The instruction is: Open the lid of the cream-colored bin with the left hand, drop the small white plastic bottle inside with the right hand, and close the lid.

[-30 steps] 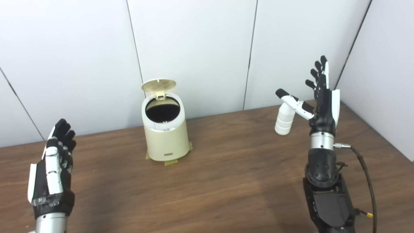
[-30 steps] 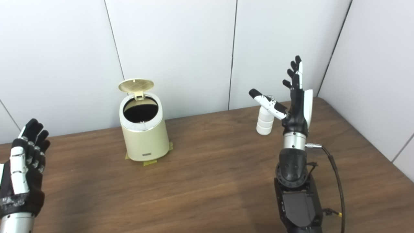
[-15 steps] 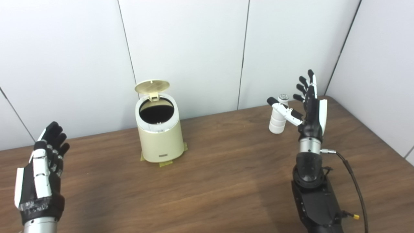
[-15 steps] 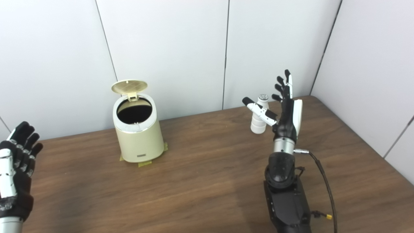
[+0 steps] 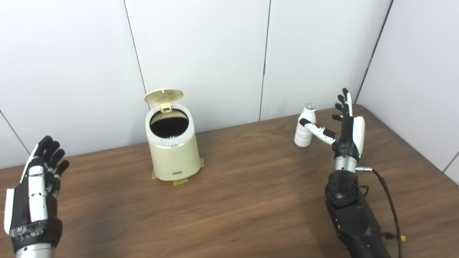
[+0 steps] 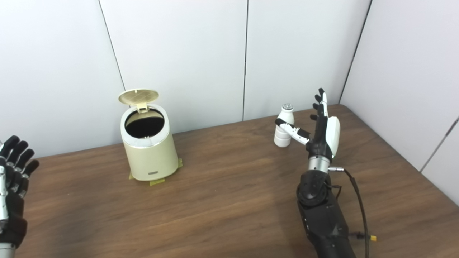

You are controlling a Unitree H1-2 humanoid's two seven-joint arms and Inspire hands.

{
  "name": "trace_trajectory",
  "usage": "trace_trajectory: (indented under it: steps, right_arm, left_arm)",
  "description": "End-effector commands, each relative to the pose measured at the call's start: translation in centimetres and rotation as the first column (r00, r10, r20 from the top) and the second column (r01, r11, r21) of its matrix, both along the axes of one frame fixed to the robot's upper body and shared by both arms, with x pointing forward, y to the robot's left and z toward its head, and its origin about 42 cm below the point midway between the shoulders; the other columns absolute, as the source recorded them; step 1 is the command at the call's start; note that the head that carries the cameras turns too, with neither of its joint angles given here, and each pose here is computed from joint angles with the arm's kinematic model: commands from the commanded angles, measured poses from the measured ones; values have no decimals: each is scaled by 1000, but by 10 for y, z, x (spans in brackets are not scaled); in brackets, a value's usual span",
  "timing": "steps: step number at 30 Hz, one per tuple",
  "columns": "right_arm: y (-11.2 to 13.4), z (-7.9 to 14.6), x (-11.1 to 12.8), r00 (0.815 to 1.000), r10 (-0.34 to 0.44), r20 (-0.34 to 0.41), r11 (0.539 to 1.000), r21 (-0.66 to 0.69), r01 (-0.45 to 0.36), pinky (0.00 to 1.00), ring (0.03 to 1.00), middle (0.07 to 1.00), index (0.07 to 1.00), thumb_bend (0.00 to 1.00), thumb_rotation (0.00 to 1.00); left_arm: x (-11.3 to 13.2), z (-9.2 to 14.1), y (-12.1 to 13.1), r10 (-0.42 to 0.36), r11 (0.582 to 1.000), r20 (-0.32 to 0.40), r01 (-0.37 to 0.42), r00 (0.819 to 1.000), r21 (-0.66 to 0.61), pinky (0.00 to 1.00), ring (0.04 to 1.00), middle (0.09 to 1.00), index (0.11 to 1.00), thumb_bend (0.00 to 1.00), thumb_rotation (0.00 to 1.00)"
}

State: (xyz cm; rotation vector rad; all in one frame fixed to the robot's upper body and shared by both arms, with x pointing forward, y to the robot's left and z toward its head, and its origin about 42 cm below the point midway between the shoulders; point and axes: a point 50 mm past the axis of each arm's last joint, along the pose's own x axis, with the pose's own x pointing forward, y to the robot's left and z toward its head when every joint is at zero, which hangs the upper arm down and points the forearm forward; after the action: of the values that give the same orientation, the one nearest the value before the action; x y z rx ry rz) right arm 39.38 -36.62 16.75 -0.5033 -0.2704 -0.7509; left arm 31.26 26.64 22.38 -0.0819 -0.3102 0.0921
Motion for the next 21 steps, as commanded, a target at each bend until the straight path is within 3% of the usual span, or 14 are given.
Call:
trace_trajectory:
  steps: [1,9,14,21]
  right_arm:
    - [-5,32,13,993,9,120,998,-56,-3,745,896,955,966,895,350]
    - [-10,26,21,997,22,73,1000,-13,-21,808,912,952,965,868,320]
    - [-11,23,25,997,51,56,996,68,-55,723,844,883,915,880,330]
    - [-11,26,29,998,68,-14,996,58,-67,682,826,890,897,876,346]
  left_arm:
    - [5,24,-3,-14,1000,86,13,996,8,905,923,925,929,199,917]
    - [5,25,-4,-20,1000,87,19,996,9,900,917,916,913,207,905]
    - [5,25,-5,-16,1000,89,15,996,10,900,913,913,906,202,903]
    - [1,30,-8,-30,999,104,29,994,13,895,909,912,904,204,876]
